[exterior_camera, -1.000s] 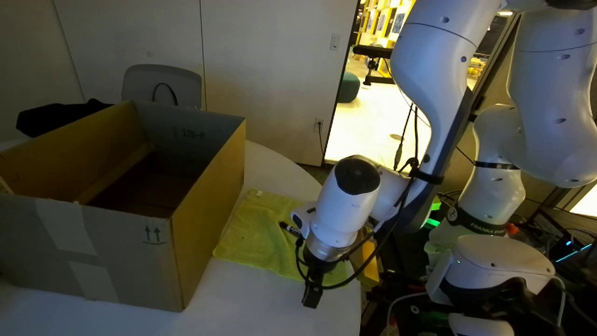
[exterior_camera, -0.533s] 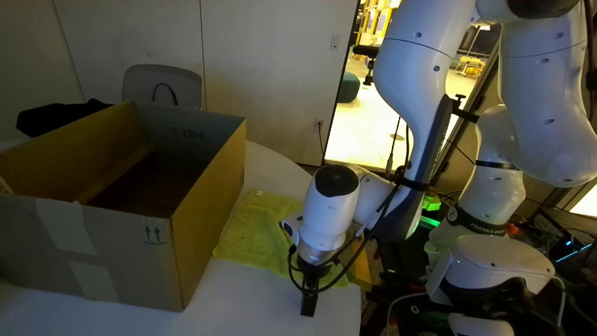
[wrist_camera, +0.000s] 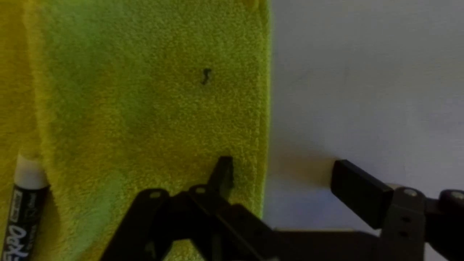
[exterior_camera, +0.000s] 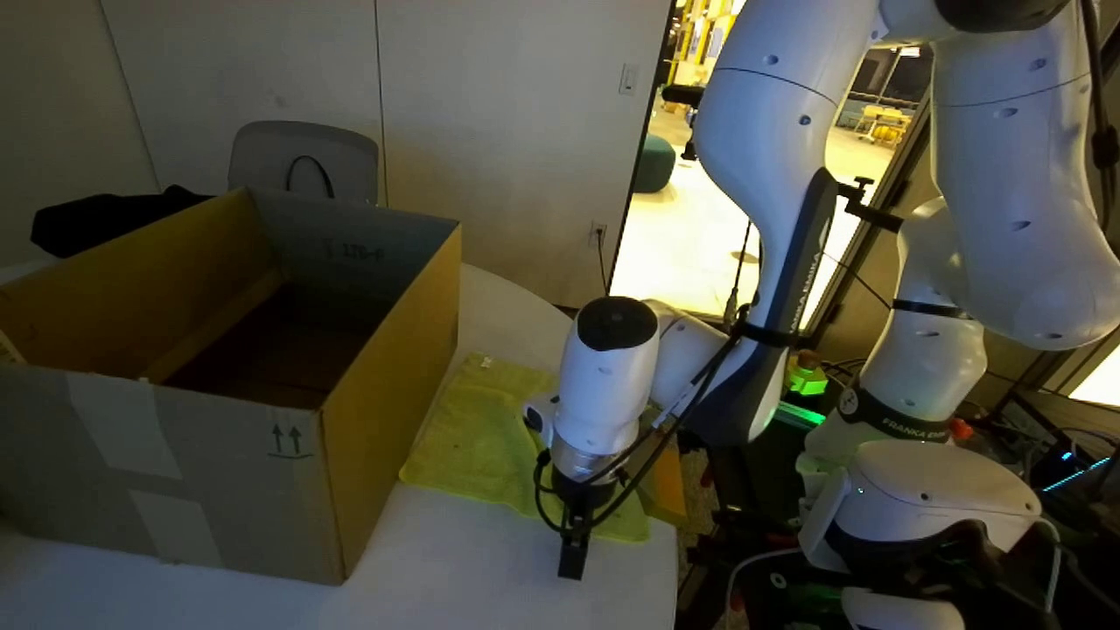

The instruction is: Place the marker on the towel, fold the towel then place the towel in the box

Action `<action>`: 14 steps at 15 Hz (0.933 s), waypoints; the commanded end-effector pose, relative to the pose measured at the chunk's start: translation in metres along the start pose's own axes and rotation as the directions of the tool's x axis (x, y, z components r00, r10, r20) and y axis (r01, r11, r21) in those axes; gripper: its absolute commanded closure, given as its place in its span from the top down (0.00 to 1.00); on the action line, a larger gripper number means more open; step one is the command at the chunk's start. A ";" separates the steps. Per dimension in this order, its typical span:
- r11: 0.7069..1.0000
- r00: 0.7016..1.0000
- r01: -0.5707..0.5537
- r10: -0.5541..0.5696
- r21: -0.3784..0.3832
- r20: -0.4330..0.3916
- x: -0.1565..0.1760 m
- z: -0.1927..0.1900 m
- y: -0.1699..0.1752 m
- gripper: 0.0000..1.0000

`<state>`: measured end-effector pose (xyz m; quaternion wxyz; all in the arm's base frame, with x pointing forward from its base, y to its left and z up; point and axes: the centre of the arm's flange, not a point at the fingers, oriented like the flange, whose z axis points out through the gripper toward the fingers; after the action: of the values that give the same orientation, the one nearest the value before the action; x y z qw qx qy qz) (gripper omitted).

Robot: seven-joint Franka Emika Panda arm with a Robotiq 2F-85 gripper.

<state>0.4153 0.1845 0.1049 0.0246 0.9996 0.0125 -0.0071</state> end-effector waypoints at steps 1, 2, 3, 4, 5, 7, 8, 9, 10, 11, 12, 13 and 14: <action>1.000 0.999 -0.007 0.006 0.019 0.047 0.002 0.001 0.016 0.41; 1.000 0.999 -0.014 0.013 0.019 0.052 0.001 0.002 0.019 0.34; 1.000 0.998 -0.022 0.021 0.016 0.057 0.000 0.003 0.022 0.27; 0.999 0.998 -0.028 0.027 0.016 0.063 -0.001 0.003 0.026 0.19; 0.999 0.997 -0.034 0.033 0.012 0.066 -0.003 0.003 0.029 0.13; 0.999 0.997 -0.046 0.046 -0.001 0.070 -0.006 0.002 0.033 0.09; 0.999 0.996 -0.050 0.050 -0.007 0.069 -0.008 0.000 0.035 0.06; 0.998 0.996 -0.056 0.057 -0.016 0.069 -0.010 -0.002 0.036 0.09; 0.998 0.996 -0.062 0.063 -0.025 0.066 -0.012 -0.005 0.037 0.11; 0.997 0.996 -0.070 0.072 -0.035 0.058 -0.014 -0.011 0.038 0.12; 0.996 0.996 -0.081 0.083 -0.046 0.045 -0.018 -0.018 0.039 0.12; 0.993 0.995 -0.100 0.102 -0.058 0.022 -0.023 -0.030 0.042 0.12; 0.990 0.992 -0.122 0.122 -0.066 0.001 -0.027 -0.041 0.046 0.11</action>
<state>0.4086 0.1484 0.1098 0.0363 0.9986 -0.0223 -0.0303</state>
